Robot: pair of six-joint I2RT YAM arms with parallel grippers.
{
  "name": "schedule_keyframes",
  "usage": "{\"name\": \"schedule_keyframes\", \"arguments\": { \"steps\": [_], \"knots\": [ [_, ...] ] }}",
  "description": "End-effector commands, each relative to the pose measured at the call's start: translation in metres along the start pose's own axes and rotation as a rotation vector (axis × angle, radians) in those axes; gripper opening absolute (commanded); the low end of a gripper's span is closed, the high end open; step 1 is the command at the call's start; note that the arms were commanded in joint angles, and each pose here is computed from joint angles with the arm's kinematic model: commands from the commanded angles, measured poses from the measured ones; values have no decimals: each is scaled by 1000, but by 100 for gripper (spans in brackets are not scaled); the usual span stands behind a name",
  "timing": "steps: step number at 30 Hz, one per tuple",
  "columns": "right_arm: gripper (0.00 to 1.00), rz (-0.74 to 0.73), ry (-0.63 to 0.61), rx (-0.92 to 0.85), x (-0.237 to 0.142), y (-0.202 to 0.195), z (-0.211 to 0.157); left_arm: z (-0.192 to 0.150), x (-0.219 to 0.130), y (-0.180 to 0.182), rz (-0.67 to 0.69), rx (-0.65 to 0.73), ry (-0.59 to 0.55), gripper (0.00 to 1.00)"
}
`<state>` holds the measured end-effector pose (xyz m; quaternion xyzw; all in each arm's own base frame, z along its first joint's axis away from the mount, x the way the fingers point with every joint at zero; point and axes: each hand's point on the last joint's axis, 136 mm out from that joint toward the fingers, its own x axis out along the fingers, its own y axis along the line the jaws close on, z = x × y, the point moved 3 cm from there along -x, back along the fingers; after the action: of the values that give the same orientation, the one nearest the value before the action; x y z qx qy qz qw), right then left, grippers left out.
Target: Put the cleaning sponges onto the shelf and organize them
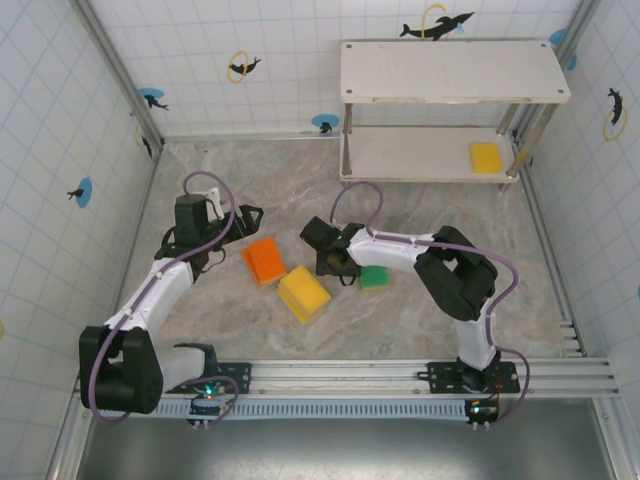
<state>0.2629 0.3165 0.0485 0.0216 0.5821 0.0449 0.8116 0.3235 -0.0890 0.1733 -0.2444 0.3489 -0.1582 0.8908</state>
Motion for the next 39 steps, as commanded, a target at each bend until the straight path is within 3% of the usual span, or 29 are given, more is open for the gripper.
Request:
{"name": "schedule_keyframes", "arguments": {
  "steps": [1, 13, 24, 39],
  "knots": [
    [65, -10, -45, -33, -3, 2, 10, 3, 1, -2, -4, 22, -8, 98],
    [63, 53, -117, -162, -30, 5, 33, 2, -1, -2, -1, 24, -11, 97],
    [61, 156, -172, -187, -70, -17, 67, 1, -3, -1, 1, 22, -15, 98],
    [60, 73, -229, -83, -102, -136, 96, 0, -2, -1, -6, 20, -16, 98]
  ]
}}
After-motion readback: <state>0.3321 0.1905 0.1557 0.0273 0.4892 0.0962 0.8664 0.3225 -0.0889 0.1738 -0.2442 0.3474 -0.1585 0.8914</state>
